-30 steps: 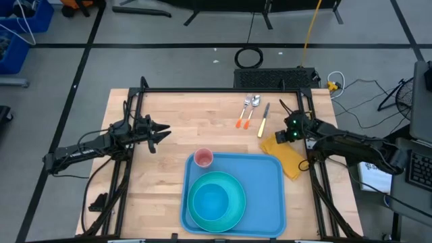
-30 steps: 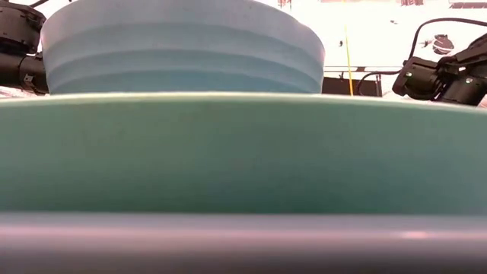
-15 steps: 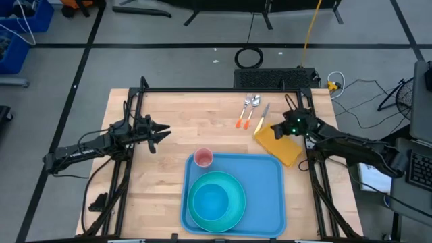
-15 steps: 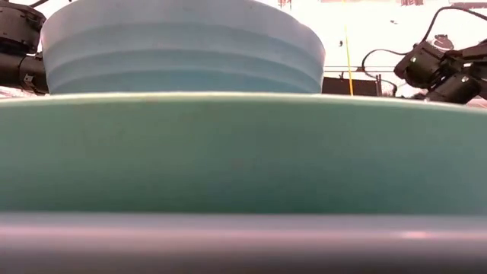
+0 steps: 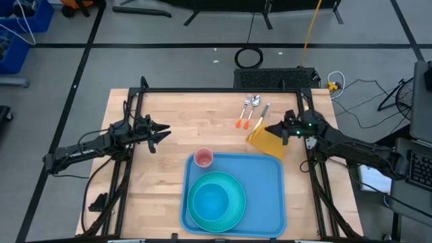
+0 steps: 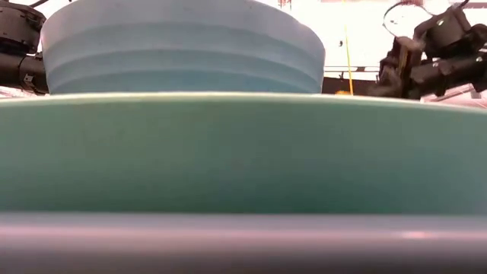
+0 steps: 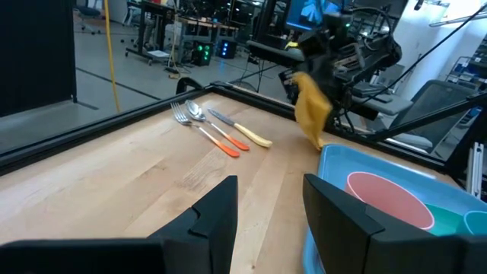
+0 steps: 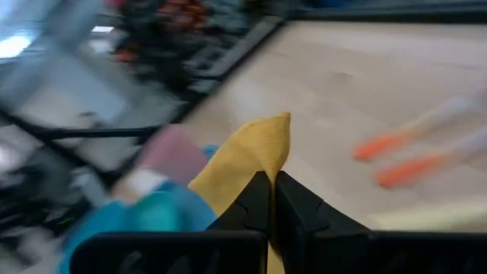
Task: Set up tray
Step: Put the yellow napkin on the blue tray
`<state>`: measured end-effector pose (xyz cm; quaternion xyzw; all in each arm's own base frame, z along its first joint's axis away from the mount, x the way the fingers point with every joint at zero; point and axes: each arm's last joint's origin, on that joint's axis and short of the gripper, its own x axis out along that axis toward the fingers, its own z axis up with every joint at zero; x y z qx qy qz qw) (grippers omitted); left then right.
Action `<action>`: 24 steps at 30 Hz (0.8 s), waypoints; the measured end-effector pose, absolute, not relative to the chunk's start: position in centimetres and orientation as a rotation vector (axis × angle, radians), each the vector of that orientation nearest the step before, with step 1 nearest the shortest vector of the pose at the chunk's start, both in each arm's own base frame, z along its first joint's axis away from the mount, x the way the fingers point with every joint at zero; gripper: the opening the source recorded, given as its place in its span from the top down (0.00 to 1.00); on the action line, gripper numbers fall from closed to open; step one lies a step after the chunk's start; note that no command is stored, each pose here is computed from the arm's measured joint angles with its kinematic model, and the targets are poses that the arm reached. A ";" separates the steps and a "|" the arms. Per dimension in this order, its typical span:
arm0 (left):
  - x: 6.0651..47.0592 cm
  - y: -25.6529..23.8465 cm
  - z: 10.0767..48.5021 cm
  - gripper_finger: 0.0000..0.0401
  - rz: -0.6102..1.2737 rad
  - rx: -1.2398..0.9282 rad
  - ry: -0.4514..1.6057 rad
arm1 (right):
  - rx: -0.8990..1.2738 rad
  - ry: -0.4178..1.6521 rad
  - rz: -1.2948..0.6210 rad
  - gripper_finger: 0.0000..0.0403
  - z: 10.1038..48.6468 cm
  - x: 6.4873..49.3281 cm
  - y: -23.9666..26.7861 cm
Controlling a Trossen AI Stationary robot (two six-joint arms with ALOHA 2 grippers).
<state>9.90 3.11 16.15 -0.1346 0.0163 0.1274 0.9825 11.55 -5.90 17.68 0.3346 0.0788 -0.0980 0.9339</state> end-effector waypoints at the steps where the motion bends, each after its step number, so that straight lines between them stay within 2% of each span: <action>1: 9.9 3.1 16.2 0.62 0.256 -0.271 0.033 | 0.678 0.138 -0.149 1.00 18.1 11.6 -5.7; 12: 9.9 3.1 16.1 0.62 0.256 -0.271 0.033 | 0.614 -0.015 0.335 1.00 21.3 12.0 -2.8; 20: 9.9 3.1 16.1 0.62 0.256 -0.271 0.033 | 0.592 -0.002 0.555 1.00 21.8 12.3 -0.2; 24: 9.9 3.1 16.1 0.62 0.256 -0.271 0.033 | 0.634 0.022 0.587 1.00 21.7 12.5 1.3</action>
